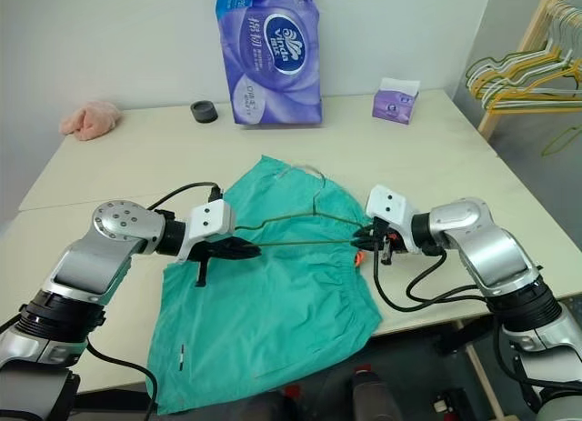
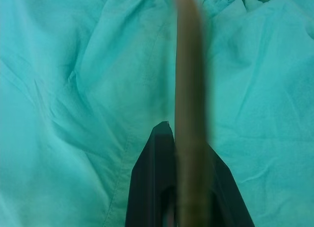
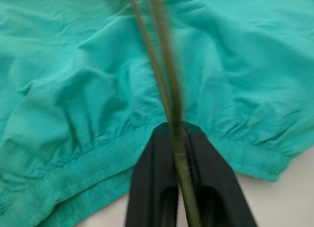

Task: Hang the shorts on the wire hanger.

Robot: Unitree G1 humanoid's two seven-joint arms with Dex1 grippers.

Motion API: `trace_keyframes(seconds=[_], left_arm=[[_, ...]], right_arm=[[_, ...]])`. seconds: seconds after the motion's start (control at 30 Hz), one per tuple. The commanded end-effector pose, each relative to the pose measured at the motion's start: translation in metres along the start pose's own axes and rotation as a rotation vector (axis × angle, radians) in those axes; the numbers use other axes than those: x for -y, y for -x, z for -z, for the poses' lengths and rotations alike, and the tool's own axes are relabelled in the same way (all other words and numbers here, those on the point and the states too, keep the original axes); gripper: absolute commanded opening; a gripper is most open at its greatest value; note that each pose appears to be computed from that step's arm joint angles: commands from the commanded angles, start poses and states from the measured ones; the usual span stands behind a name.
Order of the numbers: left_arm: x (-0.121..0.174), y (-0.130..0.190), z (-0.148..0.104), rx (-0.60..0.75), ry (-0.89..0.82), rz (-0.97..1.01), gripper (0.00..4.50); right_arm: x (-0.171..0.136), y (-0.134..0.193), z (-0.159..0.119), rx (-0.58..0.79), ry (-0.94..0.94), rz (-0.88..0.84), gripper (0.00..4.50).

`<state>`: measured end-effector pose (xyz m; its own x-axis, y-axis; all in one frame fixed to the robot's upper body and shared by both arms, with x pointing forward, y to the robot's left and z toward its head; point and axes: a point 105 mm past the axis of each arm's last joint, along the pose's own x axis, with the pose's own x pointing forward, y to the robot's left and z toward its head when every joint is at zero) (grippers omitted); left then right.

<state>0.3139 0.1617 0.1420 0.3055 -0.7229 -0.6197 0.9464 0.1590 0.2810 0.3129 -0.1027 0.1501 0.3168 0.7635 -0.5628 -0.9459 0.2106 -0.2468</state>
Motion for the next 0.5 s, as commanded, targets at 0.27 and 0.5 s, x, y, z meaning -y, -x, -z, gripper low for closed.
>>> trace_keyframes(seconds=[0.27,0.5], left_arm=[[-0.006,0.003,-0.019,0.108,0.004,-0.025,0.51],[-0.051,0.016,-0.030,0.312,0.089,-0.343,2.44]], right_arm=[[-0.002,0.010,-0.003,0.027,-0.001,0.006,0.00],[0.000,0.028,0.016,0.009,-0.128,0.065,0.00]])
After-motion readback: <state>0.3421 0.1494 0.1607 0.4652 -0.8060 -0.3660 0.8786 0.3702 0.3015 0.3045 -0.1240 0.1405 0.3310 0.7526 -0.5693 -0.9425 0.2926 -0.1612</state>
